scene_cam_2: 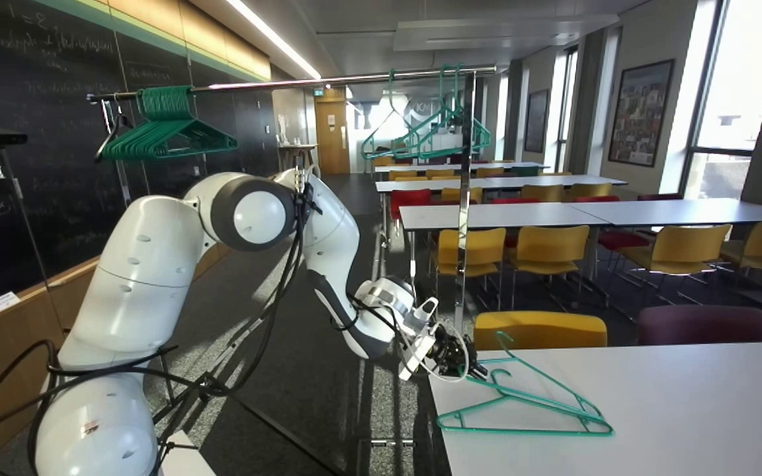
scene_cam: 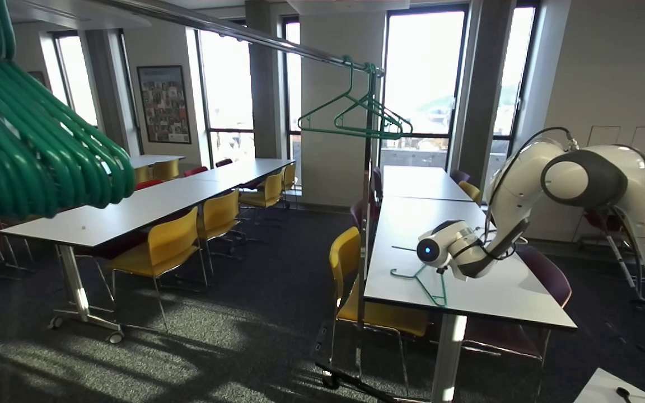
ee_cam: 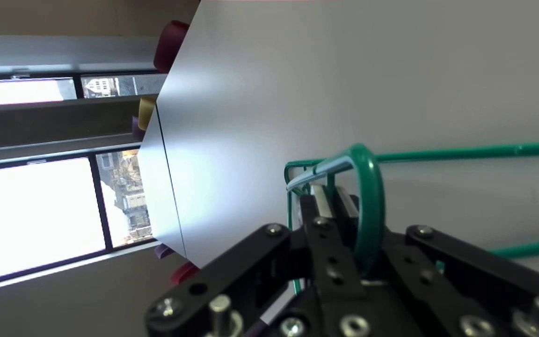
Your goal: Pick up a coat hanger from the rack and put it on the table
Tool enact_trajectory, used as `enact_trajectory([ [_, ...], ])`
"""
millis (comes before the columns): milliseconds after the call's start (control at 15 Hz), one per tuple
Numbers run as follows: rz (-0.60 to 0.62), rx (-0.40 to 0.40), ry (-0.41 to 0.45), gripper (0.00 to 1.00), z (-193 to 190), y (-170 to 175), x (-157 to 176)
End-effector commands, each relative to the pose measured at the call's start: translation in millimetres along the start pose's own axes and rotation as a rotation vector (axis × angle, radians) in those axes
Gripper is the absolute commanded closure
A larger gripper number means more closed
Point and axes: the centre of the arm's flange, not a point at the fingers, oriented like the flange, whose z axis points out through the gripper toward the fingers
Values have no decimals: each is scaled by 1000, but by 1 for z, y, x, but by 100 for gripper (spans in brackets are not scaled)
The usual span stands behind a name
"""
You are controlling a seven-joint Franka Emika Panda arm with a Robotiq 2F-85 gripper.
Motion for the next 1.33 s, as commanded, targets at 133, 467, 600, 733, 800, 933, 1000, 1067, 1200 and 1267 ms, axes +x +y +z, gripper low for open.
enact_trajectory([
  [133, -103, -135, -68, 99, 46, -15, 12],
  [467, -168, -184, -109, 99, 65, -35, 13],
  [600, -195, -189, -129, 99, 72, -42, 12],
  [733, -207, -192, -137, 99, 75, -47, 12],
  [800, -213, -187, -141, 70, 76, -49, 13],
  [933, -219, -173, -146, 62, 77, -51, 14],
  [1000, -221, -167, -147, 53, 78, -53, 14],
  [1067, -226, -155, -147, 44, 78, -54, 14],
  [1200, -228, -110, -138, 31, 78, -55, 15],
  [1267, -223, -65, -151, 23, 76, -54, 16],
])
